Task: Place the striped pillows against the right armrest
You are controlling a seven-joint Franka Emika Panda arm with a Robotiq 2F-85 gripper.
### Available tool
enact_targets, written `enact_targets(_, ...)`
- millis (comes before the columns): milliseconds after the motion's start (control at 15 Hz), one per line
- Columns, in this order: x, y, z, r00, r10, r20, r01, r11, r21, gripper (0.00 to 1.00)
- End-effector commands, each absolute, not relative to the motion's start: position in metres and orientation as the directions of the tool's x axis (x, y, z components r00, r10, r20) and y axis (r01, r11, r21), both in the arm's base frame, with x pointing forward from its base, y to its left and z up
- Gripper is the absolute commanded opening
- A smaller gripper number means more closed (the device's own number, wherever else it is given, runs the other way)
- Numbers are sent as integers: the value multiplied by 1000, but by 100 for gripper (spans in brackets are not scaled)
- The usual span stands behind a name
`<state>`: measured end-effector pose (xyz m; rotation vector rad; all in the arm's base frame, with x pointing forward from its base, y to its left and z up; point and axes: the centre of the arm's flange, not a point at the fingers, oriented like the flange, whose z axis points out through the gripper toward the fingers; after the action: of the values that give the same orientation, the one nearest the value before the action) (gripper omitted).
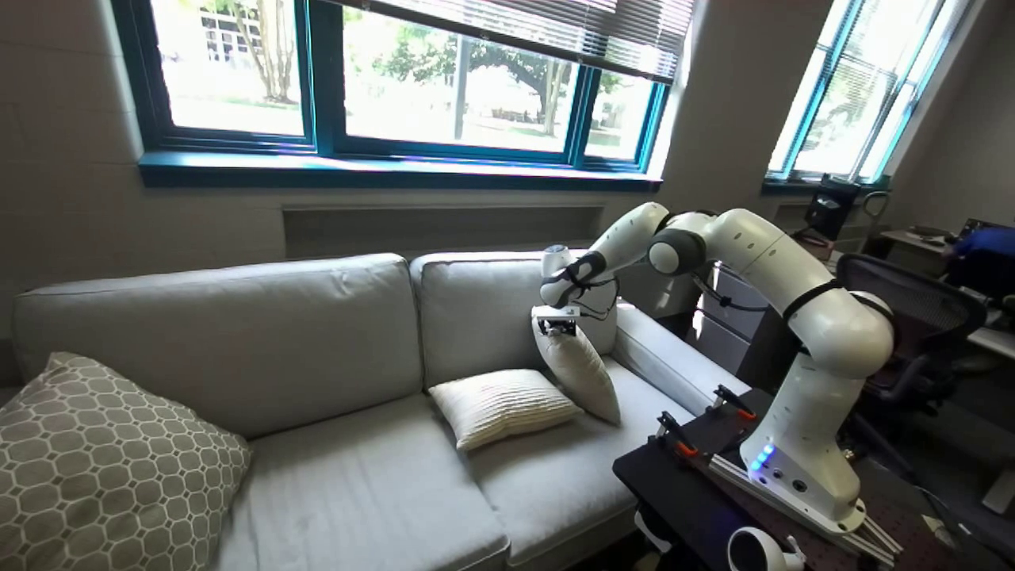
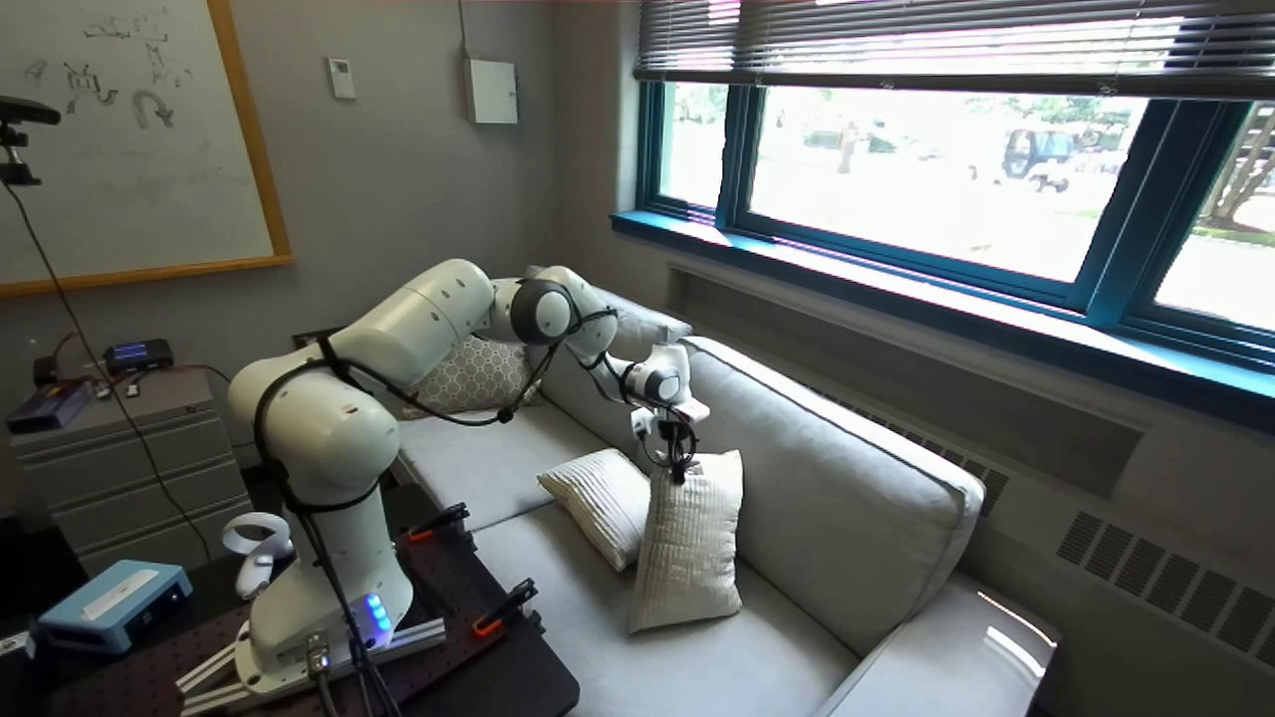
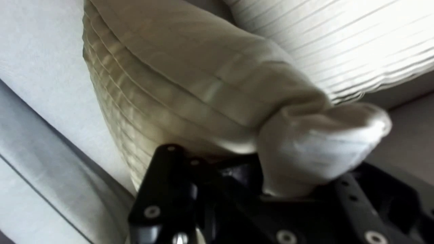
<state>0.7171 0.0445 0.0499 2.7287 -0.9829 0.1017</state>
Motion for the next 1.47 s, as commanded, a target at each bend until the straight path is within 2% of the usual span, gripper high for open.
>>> enact_targets(0, 661, -18, 81, 636, -732, 243, -768, -630, 115, 0)
enact_targets(467, 592, -95, 74, 299, -880, 369, -919, -370, -139, 0)
enact_targets(867, 488, -161, 63, 15, -896, 443, -958, -140, -251, 0)
enact_targets(1133, 435, -174, 38, 5, -922, 387, -972, -95, -214, 0)
enact_targets(1400, 434, -156, 28, 133, -965, 226, -965, -178, -192, 1)
